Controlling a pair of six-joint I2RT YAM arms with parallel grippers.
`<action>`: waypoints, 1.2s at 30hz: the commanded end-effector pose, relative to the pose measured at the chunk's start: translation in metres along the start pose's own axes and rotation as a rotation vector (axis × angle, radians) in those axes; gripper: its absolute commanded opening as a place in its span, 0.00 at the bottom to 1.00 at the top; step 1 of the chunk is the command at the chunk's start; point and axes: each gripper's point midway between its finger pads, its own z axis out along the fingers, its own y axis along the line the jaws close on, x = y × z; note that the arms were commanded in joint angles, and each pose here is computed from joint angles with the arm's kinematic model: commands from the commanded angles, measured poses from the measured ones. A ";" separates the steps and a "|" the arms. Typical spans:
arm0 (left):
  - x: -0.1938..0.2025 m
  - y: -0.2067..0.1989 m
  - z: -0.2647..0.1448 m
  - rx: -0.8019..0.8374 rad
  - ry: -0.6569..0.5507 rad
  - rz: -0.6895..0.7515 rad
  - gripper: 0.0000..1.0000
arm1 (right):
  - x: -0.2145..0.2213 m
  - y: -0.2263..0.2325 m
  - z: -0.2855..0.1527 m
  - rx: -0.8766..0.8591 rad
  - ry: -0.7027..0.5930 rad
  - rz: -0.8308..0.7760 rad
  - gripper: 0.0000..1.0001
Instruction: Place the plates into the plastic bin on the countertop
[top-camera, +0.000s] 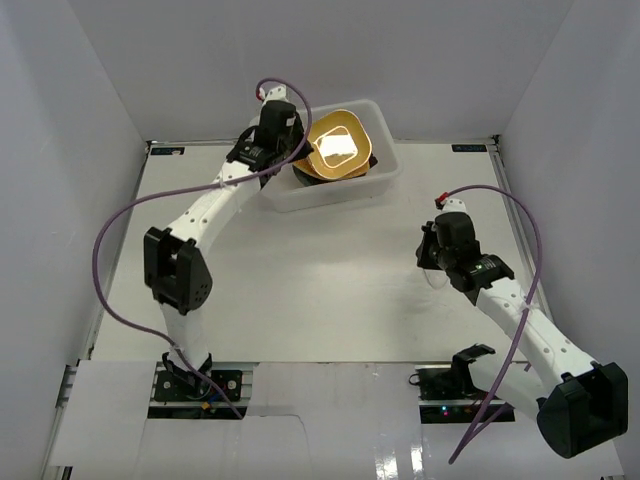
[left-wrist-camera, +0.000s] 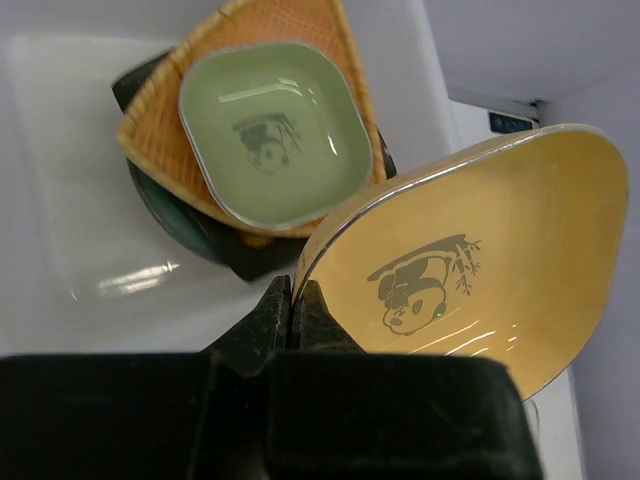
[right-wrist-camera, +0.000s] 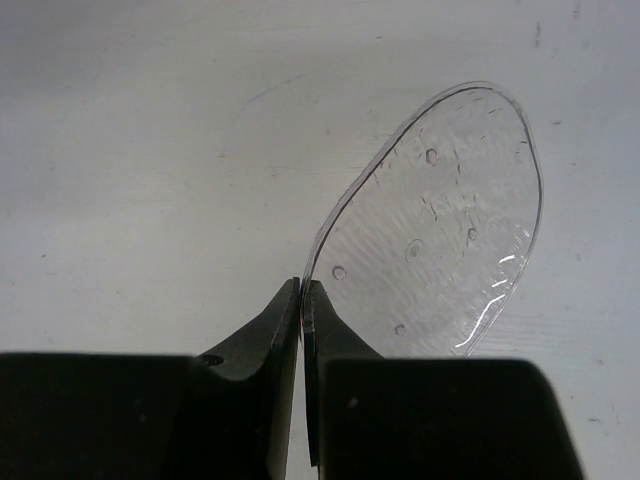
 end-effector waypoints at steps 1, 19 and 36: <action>-0.036 0.004 0.018 -0.038 -0.009 0.026 0.00 | -0.020 0.029 -0.007 -0.112 -0.077 -0.031 0.08; -0.026 0.031 0.110 0.037 0.083 0.007 0.60 | -0.074 0.113 -0.004 -0.191 -0.158 -0.163 0.08; -0.044 0.064 -0.104 -0.011 -0.135 -0.009 0.88 | -0.220 0.246 0.069 -0.314 -0.343 -0.496 0.08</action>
